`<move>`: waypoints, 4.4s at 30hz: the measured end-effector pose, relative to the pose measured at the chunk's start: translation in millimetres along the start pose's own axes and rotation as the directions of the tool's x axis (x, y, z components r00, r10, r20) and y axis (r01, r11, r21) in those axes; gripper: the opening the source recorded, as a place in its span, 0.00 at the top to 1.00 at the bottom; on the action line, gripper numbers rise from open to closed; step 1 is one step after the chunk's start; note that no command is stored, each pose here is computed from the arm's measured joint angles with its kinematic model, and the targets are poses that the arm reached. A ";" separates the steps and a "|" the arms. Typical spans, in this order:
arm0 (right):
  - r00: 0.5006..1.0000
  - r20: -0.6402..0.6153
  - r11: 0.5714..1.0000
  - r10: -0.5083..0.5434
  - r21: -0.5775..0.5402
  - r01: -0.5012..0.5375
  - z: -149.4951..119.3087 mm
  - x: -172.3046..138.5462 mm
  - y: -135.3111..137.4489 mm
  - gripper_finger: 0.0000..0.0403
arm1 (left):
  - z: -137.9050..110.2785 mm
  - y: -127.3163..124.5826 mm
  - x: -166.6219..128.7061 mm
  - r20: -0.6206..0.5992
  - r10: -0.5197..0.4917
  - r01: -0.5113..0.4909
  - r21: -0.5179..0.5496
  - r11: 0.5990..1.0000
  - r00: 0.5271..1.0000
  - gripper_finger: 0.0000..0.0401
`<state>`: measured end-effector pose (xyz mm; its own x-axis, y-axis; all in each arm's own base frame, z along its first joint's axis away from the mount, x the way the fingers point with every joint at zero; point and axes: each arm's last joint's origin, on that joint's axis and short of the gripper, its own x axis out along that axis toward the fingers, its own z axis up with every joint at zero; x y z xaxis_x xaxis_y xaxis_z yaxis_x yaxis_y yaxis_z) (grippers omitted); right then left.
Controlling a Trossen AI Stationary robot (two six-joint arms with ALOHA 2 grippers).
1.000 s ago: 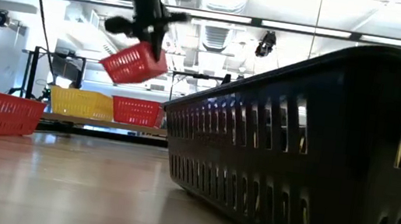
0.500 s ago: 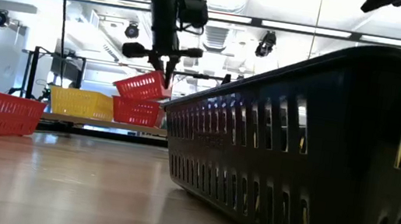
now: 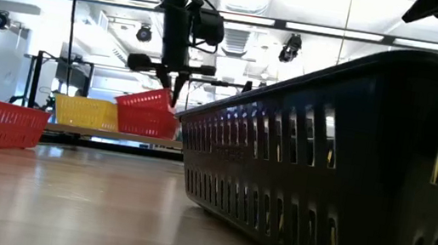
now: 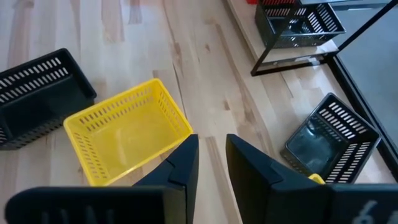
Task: Stack baskets on shelf by color
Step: Stack the right red bin on top of the red bin on the shelf, then stack the bottom black bin on top of the black bin on the shelf
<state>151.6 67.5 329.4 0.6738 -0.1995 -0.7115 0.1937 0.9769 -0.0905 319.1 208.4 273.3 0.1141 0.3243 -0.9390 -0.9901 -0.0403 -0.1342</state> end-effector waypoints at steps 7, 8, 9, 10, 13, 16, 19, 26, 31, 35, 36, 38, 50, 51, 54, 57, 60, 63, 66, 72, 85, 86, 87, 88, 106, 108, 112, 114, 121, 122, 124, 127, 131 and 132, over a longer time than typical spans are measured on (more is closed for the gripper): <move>1.000 0.009 1.000 0.004 0.003 -0.004 0.2 -2.3 -1.4 0.81 | 2.9 -2.6 1.0 0.009 -0.040 0.040 -0.006 0.999 0.999 0.97; 1.000 0.009 1.000 0.004 0.004 -0.004 0.3 -2.3 -1.3 0.81 | 2.8 -2.3 1.8 0.005 -0.041 0.041 -0.007 0.999 0.999 0.95; 1.000 0.009 1.000 0.004 0.004 -0.004 0.4 -2.3 -1.3 0.82 | 2.3 -1.7 3.1 -0.002 -0.040 0.040 -0.007 0.999 0.999 0.93; 1.000 0.009 1.000 0.004 0.005 -0.004 0.4 -2.3 -1.3 0.82 | 2.2 -0.9 4.1 -0.006 -0.035 0.035 -0.008 0.999 0.999 0.91; 1.000 0.009 1.000 0.004 0.005 -0.004 0.3 -2.1 -1.2 0.83 | 2.6 -0.4 4.6 -0.008 -0.035 0.035 -0.010 0.999 0.999 0.82; 1.000 0.009 1.000 0.004 0.005 -0.004 0.3 -2.1 -1.2 0.83 | 2.8 -0.5 4.6 -0.007 -0.036 0.036 -0.012 0.999 0.999 0.74; 1.000 0.009 1.000 0.005 0.006 -0.005 0.4 -2.2 -1.2 0.83 | 3.3 -0.2 3.9 -0.006 -0.039 0.039 -0.013 0.999 0.999 0.68; 1.000 0.009 1.000 0.004 0.015 -0.004 0.4 -2.1 -1.2 0.84 | 7.8 1.8 -27.7 0.031 -0.121 0.111 0.223 0.968 0.992 0.62; 1.000 0.008 1.000 0.004 0.031 -0.004 0.4 -1.7 -0.9 0.84 | -4.8 7.8 -59.9 0.042 -0.197 0.165 0.397 0.903 0.979 0.62; 1.000 0.010 0.999 0.004 0.033 -0.004 -0.5 0.3 -0.1 0.84 | -32.2 11.7 -81.7 0.026 -0.241 0.188 0.548 0.815 0.970 0.62; 1.000 0.014 0.999 0.007 0.036 -0.007 -0.7 1.5 0.6 0.84 | -42.3 12.6 -86.0 0.015 -0.250 0.196 0.575 0.794 0.968 0.62; 1.000 0.024 0.999 0.012 0.043 -0.013 -1.3 4.3 2.1 0.84 | -65.5 13.5 -91.0 -0.008 -0.263 0.210 0.625 0.752 0.965 0.62; 0.983 0.119 0.982 0.142 0.109 -0.155 -5.2 34.4 22.4 0.84 | -229.5 25.6 -104.1 -0.213 -0.441 0.438 0.742 0.507 0.872 0.62; 0.980 0.118 0.978 0.162 0.113 -0.175 -5.2 36.8 24.7 0.84 | -241.9 26.2 -106.0 -0.235 -0.467 0.470 0.736 0.487 0.852 0.62; 0.973 0.105 0.966 0.205 0.140 -0.218 -5.8 41.3 29.4 0.84 | -276.4 25.1 -110.4 -0.304 -0.559 0.581 0.696 0.423 0.771 0.62; 0.970 0.078 0.955 0.232 0.170 -0.242 -6.4 45.4 33.1 0.84 | -307.8 21.9 -115.0 -0.365 -0.620 0.654 0.680 0.331 0.694 0.63; 0.963 0.058 0.943 0.264 0.194 -0.270 -6.2 49.3 37.1 0.84 | -334.6 19.8 -117.1 -0.413 -0.643 0.692 0.673 0.261 0.645 0.63; 0.961 0.046 0.940 0.274 0.199 -0.278 -5.4 51.6 40.7 0.84 | -356.4 16.2 -116.2 -0.449 -0.658 0.719 0.663 0.208 0.604 0.63; 0.954 0.034 0.935 0.296 0.194 -0.297 -4.5 52.6 42.8 0.84 | -372.4 9.3 -109.8 -0.463 -0.661 0.728 0.660 0.188 0.590 0.63; 0.951 0.010 0.939 0.308 0.158 -0.305 -6.1 53.4 43.3 0.84 | -387.1 -6.5 -81.6 -0.392 -0.640 0.661 0.707 0.251 0.661 0.63; 0.955 -0.018 0.955 0.295 -0.003 -0.295 -9.8 51.2 39.6 0.84 | -370.6 -34.7 -35.5 -0.339 -0.599 0.632 0.671 0.386 0.726 0.51; 0.956 -0.023 0.956 0.292 -0.005 -0.293 -10.3 51.2 39.4 0.84 | -370.5 -35.5 -32.4 -0.336 -0.594 0.626 0.676 0.389 0.731 0.51; 0.957 -0.029 0.957 0.290 -0.008 -0.290 -11.0 51.3 39.1 0.84 | -371.0 -35.8 -29.7 -0.335 -0.588 0.620 0.683 0.388 0.737 0.51; 0.957 -0.033 0.958 0.288 -0.010 -0.288 -11.4 51.4 38.9 0.84 | -371.3 -36.2 -26.7 -0.334 -0.581 0.612 0.691 0.385 0.743 0.52; 0.954 0.003 0.954 0.299 0.000 -0.299 -11.9 38.8 30.0 0.84 | -348.2 -44.2 8.3 -0.408 -0.440 0.559 0.773 0.300 0.800 0.96; 0.954 0.012 0.954 0.299 -0.001 -0.299 -11.7 37.1 28.7 0.84 | -338.4 -46.7 12.1 -0.454 -0.416 0.576 0.781 0.240 0.788 0.98; 0.957 0.033 0.957 0.290 -0.004 -0.290 -11.4 33.8 26.0 0.84 | -302.7 -47.7 6.3 -0.501 -0.360 0.581 0.798 0.158 0.787 1.00; 0.961 0.050 0.962 0.272 0.000 -0.272 -10.9 32.5 24.5 0.84 | -274.4 -46.5 -8.7 -0.512 -0.350 0.579 0.807 0.117 0.784 1.00; 0.984 0.146 0.993 0.099 0.053 -0.108 -8.2 30.8 17.9 0.84 | -164.3 -28.8 -58.2 -0.486 -0.401 0.537 0.843 0.019 0.777 1.00; 0.984 0.161 0.994 0.070 0.070 -0.082 -7.4 30.9 17.1 0.84 | -148.6 -25.3 -65.5 -0.468 -0.413 0.518 0.855 0.010 0.781 1.00; 0.983 0.184 0.995 0.021 0.092 -0.039 -6.4 30.7 15.1 0.84 | -117.3 -19.6 -74.0 -0.427 -0.433 0.472 0.882 -0.005 0.794 1.00; 0.976 0.210 0.989 -0.058 0.144 0.028 -4.9 31.8 12.2 0.84 | -72.7 -12.7 -78.1 -0.357 -0.462 0.396 0.918 -0.014 0.812 1.00; 0.961 0.237 0.973 -0.139 0.211 0.089 -1.4 34.2 8.2 0.84 | -17.5 -3.0 -76.5 -0.249 -0.508 0.281 0.960 -0.014 0.824 1.00; 0.958 0.241 0.967 -0.158 0.234 0.100 -0.4 35.2 7.1 0.84 | -5.9 -1.0 -73.3 -0.223 -0.515 0.252 0.968 -0.014 0.827 1.00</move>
<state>176.5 67.5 303.5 0.7867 -0.3635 -0.4991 0.4214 0.9069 0.0038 312.2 179.1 340.4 0.6229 0.0779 -0.7784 -0.0356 0.9968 0.0713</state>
